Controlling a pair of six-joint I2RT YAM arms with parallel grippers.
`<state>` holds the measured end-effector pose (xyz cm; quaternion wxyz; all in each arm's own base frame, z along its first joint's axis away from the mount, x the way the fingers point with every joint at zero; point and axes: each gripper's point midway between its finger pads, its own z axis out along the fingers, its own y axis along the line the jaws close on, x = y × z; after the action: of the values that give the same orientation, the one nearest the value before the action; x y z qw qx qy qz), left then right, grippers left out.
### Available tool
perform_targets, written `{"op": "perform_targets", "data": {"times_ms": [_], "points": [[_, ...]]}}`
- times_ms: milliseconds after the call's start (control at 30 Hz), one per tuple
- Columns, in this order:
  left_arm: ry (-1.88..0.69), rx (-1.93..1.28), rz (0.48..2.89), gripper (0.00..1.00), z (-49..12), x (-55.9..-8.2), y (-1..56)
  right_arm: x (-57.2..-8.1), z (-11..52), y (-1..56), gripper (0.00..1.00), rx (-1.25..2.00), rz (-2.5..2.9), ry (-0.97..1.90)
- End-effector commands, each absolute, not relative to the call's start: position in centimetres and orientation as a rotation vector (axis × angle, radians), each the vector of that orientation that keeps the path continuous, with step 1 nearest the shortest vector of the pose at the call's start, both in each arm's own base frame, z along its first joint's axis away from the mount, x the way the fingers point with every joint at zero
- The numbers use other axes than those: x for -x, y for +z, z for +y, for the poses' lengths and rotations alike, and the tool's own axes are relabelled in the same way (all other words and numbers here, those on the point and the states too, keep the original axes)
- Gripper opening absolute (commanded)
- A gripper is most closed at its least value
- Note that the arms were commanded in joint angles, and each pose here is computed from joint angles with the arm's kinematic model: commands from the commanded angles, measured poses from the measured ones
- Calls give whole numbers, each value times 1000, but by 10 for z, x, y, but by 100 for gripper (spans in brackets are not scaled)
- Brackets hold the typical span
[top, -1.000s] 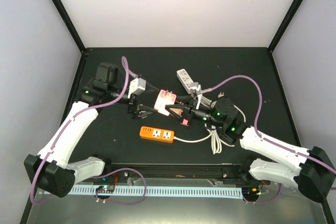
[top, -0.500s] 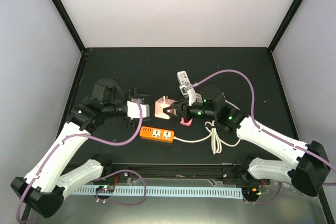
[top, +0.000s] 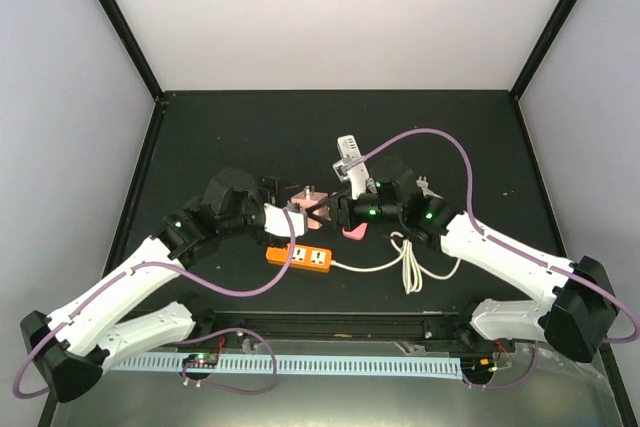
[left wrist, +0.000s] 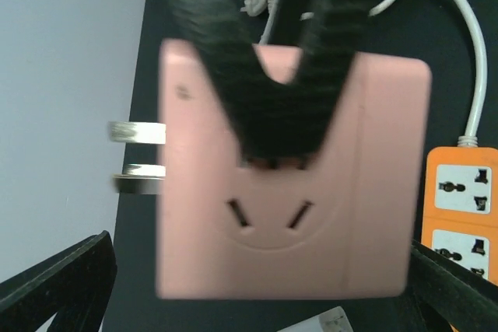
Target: Insert the plug
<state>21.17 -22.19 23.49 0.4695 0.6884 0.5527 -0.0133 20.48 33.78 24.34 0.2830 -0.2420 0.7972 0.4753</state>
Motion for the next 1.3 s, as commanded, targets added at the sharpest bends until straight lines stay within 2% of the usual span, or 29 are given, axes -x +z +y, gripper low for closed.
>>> {"op": "perform_targets", "data": {"times_ms": [0,200,400,533,633,733,867,900,933,1033,1133,1267], "points": [[11,-1589,1352,96,-222,-219,261,-206,341,260,5,667,2100,1290],[-81,-1681,1382,89,-229,-197,243,-209,342,262,5,655,2097,1284],[-49,-1671,1447,81,-231,-205,227,-211,345,262,6,644,2102,1298],[-10,-1600,1466,67,-232,-217,232,-212,346,263,11,638,2102,1296],[2,-1573,1477,53,-233,-222,234,-212,346,263,19,633,2104,1297],[7,-1540,1480,35,-234,-226,236,-213,346,264,33,628,2096,1299],[10,-1384,1518,6,-232,-238,251,-219,341,267,62,582,2076,1269],[11,-1332,1534,2,-230,-242,258,-221,338,269,70,558,2066,1258],[3,-1283,1542,2,-229,-246,265,-223,335,271,77,527,2053,1249],[-80,-1163,1564,1,-231,-249,278,-232,320,271,87,369,1996,1243],[-219,-1063,1621,2,-235,-249,289,-241,304,275,88,206,1911,1245],[-461,-1007,1689,2,-246,-243,298,-241,306,284,93,145,1843,1242]]}}
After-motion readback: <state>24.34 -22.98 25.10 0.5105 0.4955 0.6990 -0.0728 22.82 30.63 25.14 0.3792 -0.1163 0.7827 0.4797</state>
